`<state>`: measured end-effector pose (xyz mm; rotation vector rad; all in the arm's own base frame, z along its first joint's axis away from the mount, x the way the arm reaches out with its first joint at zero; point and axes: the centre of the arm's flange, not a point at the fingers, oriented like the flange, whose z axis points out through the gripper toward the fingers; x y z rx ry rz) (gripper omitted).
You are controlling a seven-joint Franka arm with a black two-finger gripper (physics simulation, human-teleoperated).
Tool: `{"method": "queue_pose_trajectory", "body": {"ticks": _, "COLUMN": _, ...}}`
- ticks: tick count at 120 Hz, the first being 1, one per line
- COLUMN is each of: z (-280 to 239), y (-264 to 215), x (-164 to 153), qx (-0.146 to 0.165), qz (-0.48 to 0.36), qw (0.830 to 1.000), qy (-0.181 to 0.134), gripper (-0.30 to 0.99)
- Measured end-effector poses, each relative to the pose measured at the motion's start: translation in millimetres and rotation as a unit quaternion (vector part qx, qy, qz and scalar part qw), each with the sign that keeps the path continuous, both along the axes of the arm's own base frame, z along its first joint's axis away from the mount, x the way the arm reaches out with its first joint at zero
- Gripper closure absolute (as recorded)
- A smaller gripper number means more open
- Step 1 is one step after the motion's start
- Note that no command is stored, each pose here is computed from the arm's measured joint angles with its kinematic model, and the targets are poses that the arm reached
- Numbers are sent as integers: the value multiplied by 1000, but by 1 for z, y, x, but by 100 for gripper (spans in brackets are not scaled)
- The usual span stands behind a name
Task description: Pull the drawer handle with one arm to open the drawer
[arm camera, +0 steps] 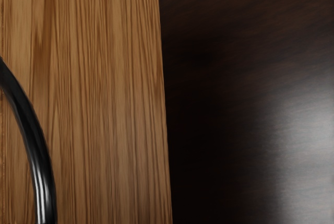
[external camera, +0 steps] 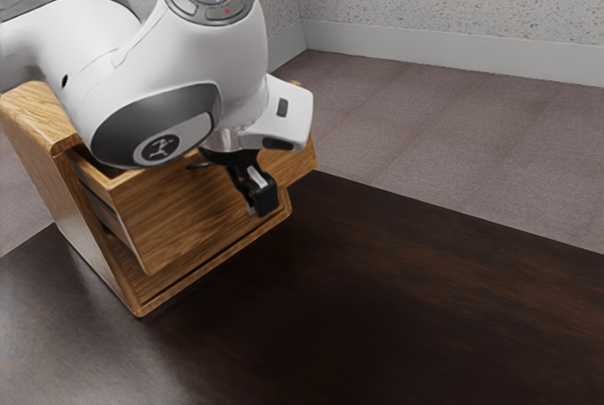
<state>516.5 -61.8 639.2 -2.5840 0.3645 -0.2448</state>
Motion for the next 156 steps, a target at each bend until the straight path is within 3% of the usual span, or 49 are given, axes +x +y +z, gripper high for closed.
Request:
{"method": "queue_pose_trajectory", "body": {"ticks": 104, "z": -2, "y": -79, "x": -21, "qx": 20, "qz": -24, "qw": 999, "qy": -1, "gripper": 0}}
{"method": "queue_pose_trajectory", "body": {"ticks": 130, "z": -1, "y": -106, "x": -32, "qx": 23, "qz": -39, "qw": 999, "qy": -5, "gripper": 6}}
{"method": "queue_pose_trajectory", "body": {"ticks": 135, "z": 10, "y": -110, "x": -35, "qx": 21, "qz": -40, "qw": 999, "qy": -14, "gripper": 13}}
{"method": "queue_pose_trajectory", "body": {"ticks": 148, "z": 66, "y": -123, "x": -53, "qx": 18, "qz": -40, "qw": 997, "qy": -57, "gripper": 7}}
{"method": "queue_pose_trajectory", "body": {"ticks": 156, "z": 97, "y": -127, "x": -64, "qx": -25, "qz": -32, "qw": 997, "qy": -65, "gripper": 5}}
